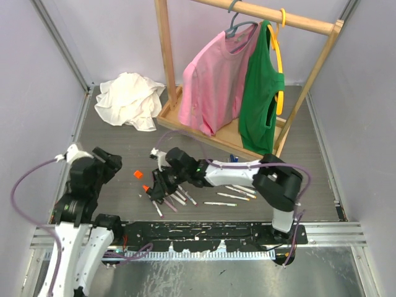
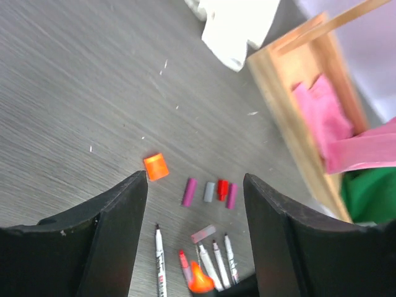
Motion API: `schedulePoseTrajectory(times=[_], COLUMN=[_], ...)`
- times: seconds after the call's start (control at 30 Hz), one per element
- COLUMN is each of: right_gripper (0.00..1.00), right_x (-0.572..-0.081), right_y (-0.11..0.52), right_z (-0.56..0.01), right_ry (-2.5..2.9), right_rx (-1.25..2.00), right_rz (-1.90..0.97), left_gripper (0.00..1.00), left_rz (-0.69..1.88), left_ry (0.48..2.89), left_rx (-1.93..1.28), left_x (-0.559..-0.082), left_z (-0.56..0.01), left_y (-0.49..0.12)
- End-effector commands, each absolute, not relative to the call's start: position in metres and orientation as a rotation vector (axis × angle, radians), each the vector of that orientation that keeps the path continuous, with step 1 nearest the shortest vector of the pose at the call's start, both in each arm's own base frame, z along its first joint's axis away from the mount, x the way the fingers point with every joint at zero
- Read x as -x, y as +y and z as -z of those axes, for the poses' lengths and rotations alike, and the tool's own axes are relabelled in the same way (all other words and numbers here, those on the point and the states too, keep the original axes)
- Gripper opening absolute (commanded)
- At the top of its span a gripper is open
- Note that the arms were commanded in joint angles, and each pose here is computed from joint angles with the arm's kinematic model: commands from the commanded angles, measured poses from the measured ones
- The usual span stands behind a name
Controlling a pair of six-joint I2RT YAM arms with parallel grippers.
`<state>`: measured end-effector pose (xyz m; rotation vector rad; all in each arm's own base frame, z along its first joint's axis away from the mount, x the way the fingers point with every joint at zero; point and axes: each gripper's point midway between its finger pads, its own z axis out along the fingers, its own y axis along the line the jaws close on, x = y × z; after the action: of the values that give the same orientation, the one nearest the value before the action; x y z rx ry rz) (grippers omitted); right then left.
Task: Open the pen caps
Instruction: Place the pen cap at the center of the board, then place the pen at the center of the board.
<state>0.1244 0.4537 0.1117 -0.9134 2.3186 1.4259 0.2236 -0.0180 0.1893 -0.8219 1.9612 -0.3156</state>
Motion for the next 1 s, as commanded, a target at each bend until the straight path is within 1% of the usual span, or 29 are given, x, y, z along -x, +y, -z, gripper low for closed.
schedulePoseTrajectory(times=[0.0, 0.17, 0.3, 0.4, 0.5, 0.63, 0.8, 0.97], right_gripper=[0.05, 0.1, 0.12, 0.15, 0.25, 0.37, 0.43, 0.45], right_x=[-0.132, -0.12, -0.119, -0.117, -0.122, -0.125, -0.129, -0.132], right_y=[0.487, 0.512, 0.525, 0.526, 0.524, 0.523, 0.522, 0.525], right_z=[-0.1, -0.076, -0.055, -0.046, -0.041, -0.034, -0.032, -0.042], right_ry=[2.464, 2.58, 2.632, 2.63, 2.62, 2.622, 2.608, 2.572], right_rx=[0.787, 0.781, 0.831, 0.855, 0.846, 0.858, 0.874, 0.899], right_rz=[-1.345, -1.259, -1.092, -0.994, -0.911, -0.878, -0.835, -0.836], left_gripper=[0.67, 0.71, 0.74, 0.74, 0.74, 0.74, 0.74, 0.74], left_rz=[0.255, 0.255, 0.244, 0.246, 0.255, 0.258, 0.265, 0.274], left_ry=[1.831, 1.685, 1.611, 1.605, 1.624, 1.63, 1.62, 1.616], left_rx=[0.832, 0.828, 0.826, 0.823, 0.817, 0.817, 0.819, 0.818], left_x=[-0.181, -0.149, -0.135, -0.134, -0.136, -0.137, -0.133, -0.132], left_z=[-0.22, -0.247, -0.255, -0.254, -0.252, -0.251, -0.252, -0.253], left_y=[0.005, 0.019, 0.028, 0.028, 0.025, 0.024, 0.024, 0.023])
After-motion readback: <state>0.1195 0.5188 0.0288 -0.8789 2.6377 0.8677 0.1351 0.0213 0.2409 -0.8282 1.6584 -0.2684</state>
